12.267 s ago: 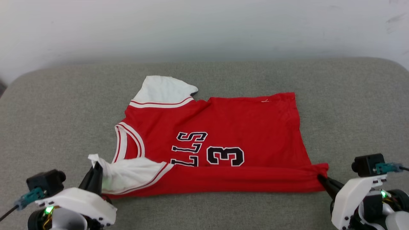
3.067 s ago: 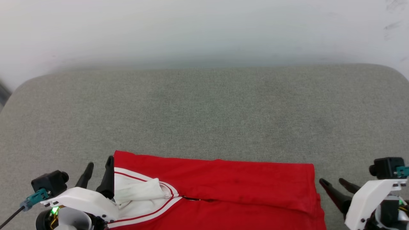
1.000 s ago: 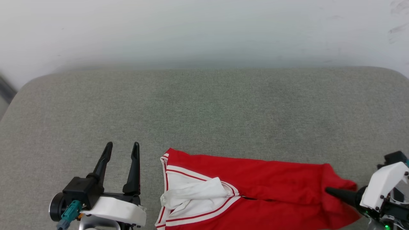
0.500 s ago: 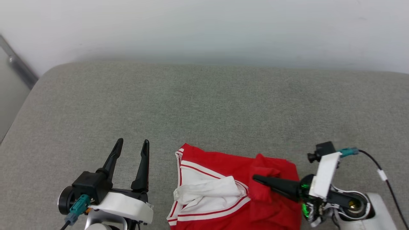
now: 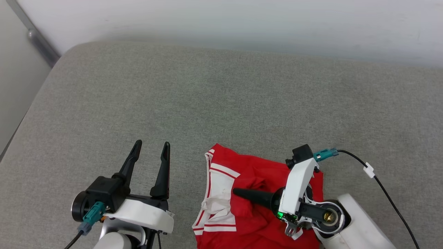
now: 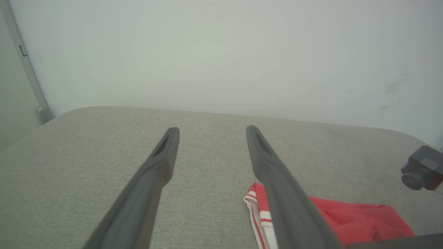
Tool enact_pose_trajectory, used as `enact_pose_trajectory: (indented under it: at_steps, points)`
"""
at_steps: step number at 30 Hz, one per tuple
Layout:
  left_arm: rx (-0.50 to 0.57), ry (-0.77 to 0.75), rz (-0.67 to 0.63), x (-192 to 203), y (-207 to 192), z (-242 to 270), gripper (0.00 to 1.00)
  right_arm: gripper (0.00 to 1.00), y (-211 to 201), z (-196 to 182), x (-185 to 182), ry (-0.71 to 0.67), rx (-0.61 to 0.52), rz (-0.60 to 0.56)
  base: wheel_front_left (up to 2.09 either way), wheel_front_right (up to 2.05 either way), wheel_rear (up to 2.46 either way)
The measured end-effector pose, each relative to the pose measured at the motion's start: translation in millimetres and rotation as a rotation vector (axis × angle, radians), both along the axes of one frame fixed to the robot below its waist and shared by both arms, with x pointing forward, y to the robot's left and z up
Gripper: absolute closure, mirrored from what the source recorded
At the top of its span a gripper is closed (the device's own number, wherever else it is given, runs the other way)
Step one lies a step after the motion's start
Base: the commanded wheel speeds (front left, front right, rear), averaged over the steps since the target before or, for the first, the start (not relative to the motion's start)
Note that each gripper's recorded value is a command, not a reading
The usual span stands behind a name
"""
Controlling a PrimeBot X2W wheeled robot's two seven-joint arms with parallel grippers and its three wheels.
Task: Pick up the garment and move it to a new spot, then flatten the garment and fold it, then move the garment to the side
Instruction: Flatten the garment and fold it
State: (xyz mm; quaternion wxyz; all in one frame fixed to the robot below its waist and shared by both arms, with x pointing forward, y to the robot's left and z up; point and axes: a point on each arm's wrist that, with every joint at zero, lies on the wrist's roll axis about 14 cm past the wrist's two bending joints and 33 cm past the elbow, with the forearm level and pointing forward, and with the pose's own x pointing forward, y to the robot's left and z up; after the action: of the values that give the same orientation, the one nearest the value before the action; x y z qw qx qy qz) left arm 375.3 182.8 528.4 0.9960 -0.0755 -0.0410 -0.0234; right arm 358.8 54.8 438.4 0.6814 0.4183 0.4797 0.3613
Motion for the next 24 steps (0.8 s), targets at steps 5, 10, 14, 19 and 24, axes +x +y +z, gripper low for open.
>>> enact_pose_trajectory:
  at_steps: [5, 10, 14, 19, 24]
  points:
    - [-0.005, 0.012, 0.001, 2.9, -0.8, -5.2, 0.0, 0.0, 8.6, -6.3, -1.4, -0.045, -0.054, 0.035, 0.0, 0.0, 0.0]
    - [-0.006, 0.006, -0.016, 5.6, -6.1, -4.6, 0.0, 0.0, 6.7, 4.5, 5.8, -0.225, -0.168, 0.104, 0.0, 0.0, 0.0]
    - [-0.006, -0.005, -0.026, 6.7, -9.7, -1.2, 0.0, 0.0, -11.9, 6.4, 15.3, -0.402, -0.309, 0.116, 0.0, 0.0, 0.0]
    - [-0.022, -0.016, -0.03, 6.1, -10.7, 2.5, 0.0, 0.0, -60.9, 12.4, 43.3, -0.637, -0.518, 0.033, 0.0, 0.0, 0.0]
    - [-0.017, -0.01, -0.024, 3.6, -8.0, 0.4, 0.0, 0.0, -130.4, 22.1, 63.2, -0.788, -0.679, -0.168, 0.0, 0.0, 0.0]
